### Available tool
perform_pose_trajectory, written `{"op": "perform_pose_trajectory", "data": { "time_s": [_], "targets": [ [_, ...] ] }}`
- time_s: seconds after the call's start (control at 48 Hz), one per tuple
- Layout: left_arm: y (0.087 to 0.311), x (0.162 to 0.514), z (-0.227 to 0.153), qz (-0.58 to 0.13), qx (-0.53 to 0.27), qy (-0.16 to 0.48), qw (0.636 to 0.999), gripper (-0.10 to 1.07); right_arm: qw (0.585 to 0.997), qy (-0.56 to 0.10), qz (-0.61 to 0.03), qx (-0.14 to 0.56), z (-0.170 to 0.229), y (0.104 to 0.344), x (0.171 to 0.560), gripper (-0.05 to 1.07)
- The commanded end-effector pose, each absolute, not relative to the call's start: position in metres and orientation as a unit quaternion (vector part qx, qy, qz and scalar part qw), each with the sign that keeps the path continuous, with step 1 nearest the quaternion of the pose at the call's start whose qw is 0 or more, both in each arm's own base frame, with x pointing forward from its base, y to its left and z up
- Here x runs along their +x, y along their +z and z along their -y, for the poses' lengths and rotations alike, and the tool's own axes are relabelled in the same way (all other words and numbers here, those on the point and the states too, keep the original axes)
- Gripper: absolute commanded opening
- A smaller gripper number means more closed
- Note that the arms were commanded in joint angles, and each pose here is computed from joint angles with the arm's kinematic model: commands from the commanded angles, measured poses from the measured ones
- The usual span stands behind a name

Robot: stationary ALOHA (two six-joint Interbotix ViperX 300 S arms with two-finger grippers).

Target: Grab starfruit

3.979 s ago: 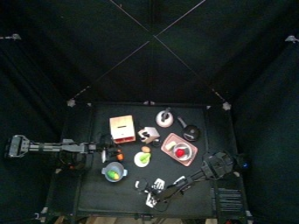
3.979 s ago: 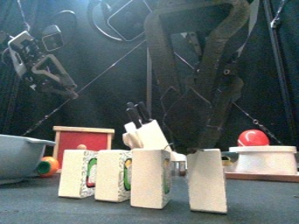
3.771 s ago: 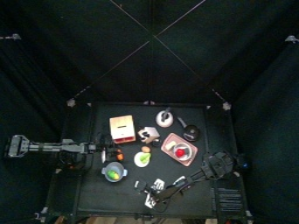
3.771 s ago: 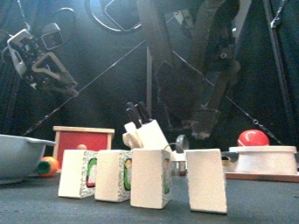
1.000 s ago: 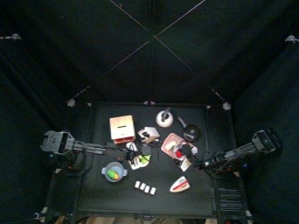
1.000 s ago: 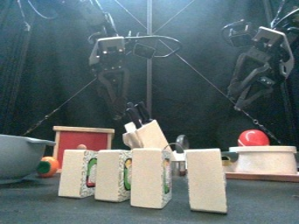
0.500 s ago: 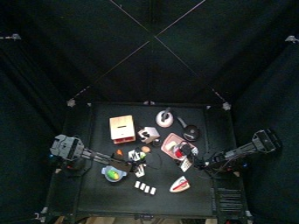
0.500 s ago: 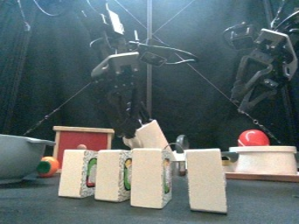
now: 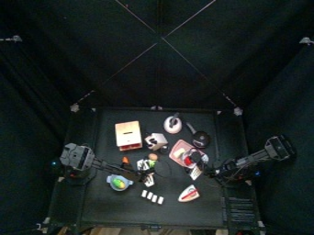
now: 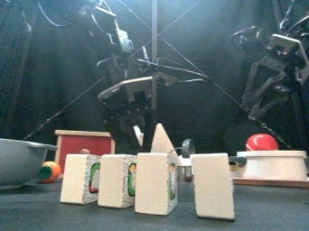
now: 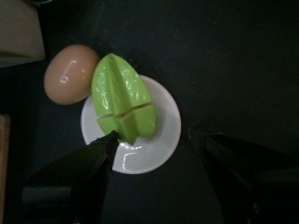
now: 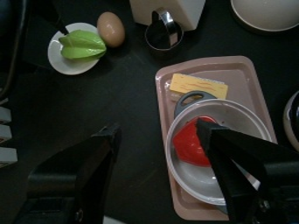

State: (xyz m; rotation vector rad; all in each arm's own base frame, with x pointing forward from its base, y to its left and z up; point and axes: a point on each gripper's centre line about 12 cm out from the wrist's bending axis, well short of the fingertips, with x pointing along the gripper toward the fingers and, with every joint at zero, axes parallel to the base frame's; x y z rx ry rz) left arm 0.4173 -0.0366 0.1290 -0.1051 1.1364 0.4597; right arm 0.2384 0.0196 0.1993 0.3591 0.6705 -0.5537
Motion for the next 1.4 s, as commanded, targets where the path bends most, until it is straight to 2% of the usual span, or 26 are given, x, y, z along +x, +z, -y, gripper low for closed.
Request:
{"op": "perform_pose_trajectory", "data": {
  "time_s": [0.0,0.958,1.083,1.375],
  "targets": [
    [0.142,0.425,0.031,-0.511,-0.049,0.222,0.829,0.98,0.895,-0.263,-0.314,0.177,-0.020,0.205,0.239,0.98],
    [0.123,0.427,0.013,-0.512,-0.064,0.263,0.815,0.95,0.894,-0.262,-0.319,0.175,-0.020,0.201,0.237,0.98],
    [0.122,0.427,0.012,-0.512,-0.061,0.264,0.815,0.92,0.894,-0.262,-0.319,0.175,-0.020,0.201,0.236,0.98],
    [0.128,0.426,0.011,-0.508,-0.061,0.266,0.817,0.76,0.892,-0.263,-0.322,0.178,-0.020,0.199,0.235,0.98]
  ]
}}
